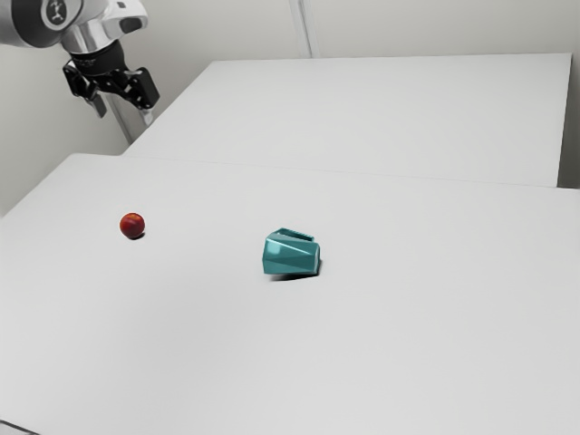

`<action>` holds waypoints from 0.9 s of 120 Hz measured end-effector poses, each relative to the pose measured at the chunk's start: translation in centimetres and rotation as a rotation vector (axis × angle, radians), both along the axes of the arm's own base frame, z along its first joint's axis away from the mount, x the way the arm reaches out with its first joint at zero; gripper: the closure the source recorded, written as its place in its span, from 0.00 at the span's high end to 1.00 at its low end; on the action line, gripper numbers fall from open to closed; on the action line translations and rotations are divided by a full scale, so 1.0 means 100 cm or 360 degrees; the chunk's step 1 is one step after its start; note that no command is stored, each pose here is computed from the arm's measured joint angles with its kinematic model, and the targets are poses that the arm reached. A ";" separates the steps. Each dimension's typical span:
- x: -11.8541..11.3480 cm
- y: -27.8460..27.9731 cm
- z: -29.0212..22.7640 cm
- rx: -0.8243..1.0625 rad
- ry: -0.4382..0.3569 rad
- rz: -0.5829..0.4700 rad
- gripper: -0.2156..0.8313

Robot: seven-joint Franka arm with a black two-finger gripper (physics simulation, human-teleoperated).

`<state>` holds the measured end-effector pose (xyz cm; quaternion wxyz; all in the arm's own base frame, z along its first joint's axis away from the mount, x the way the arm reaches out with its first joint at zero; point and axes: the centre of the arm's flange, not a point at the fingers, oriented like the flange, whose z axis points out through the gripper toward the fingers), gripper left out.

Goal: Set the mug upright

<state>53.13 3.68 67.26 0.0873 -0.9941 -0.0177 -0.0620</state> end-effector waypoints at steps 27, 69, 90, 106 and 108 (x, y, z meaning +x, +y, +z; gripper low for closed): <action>-0.001 0.001 -0.008 -0.0024 0.0017 -0.0022 0.79; 0.026 -0.007 -0.075 -0.0343 0.0124 -0.0013 0.79; 0.037 -0.008 -0.155 -0.0745 0.0304 0.0132 0.79; 0.044 0.027 -0.207 -0.0950 0.0392 0.0334 0.79; 0.045 0.031 -0.212 -0.0972 0.0398 0.0356 0.79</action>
